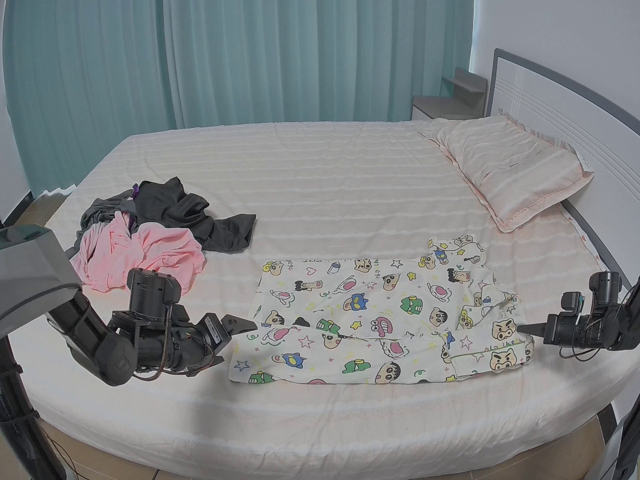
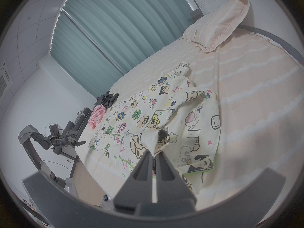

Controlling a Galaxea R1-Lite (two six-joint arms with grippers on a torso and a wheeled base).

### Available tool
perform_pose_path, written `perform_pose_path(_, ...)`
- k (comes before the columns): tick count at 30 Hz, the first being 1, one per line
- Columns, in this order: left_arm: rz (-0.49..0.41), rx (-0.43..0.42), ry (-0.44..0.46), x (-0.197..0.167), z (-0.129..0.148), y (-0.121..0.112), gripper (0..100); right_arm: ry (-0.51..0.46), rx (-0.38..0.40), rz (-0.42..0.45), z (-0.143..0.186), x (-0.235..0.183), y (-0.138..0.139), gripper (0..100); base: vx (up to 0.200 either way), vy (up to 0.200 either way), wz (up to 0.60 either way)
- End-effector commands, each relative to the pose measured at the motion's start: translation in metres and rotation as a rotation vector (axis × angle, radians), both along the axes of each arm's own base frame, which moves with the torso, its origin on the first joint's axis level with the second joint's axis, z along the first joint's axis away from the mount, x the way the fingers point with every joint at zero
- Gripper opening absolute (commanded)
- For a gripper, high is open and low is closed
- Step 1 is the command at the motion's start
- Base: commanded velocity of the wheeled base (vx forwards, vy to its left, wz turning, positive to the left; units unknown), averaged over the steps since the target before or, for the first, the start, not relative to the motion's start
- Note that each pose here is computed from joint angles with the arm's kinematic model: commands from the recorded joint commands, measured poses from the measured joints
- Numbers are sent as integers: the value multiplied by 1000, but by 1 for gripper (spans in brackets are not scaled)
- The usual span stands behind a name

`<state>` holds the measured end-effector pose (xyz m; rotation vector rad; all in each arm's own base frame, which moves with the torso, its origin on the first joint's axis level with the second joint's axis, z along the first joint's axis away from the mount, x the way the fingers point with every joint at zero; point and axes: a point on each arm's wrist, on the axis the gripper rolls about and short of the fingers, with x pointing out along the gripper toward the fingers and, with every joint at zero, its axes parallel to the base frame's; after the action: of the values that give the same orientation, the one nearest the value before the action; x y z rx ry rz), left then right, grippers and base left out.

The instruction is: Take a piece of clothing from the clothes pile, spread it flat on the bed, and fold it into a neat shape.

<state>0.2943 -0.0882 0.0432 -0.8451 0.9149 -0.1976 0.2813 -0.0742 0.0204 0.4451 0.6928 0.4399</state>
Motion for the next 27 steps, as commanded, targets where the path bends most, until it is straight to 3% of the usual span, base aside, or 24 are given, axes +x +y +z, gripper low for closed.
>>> perform_pose_path(1,-34,46,11,15,-22,-9,100,0,0,0,0,0,0,0,0,0,0)
perform_pose_path(22,-45,121,-30,47,-45,-18,100,3,1,1,-2,2,0,0,0,0,0)
perform_pose_path(23,-45,121,-30,47,-45,-18,0,3,1,1,-2,2,0,0,0,0,0)
perform_pose_path(27,-51,118,-43,49,-43,-21,0,7,3,0,-4,2,-1,0,0,0,0)
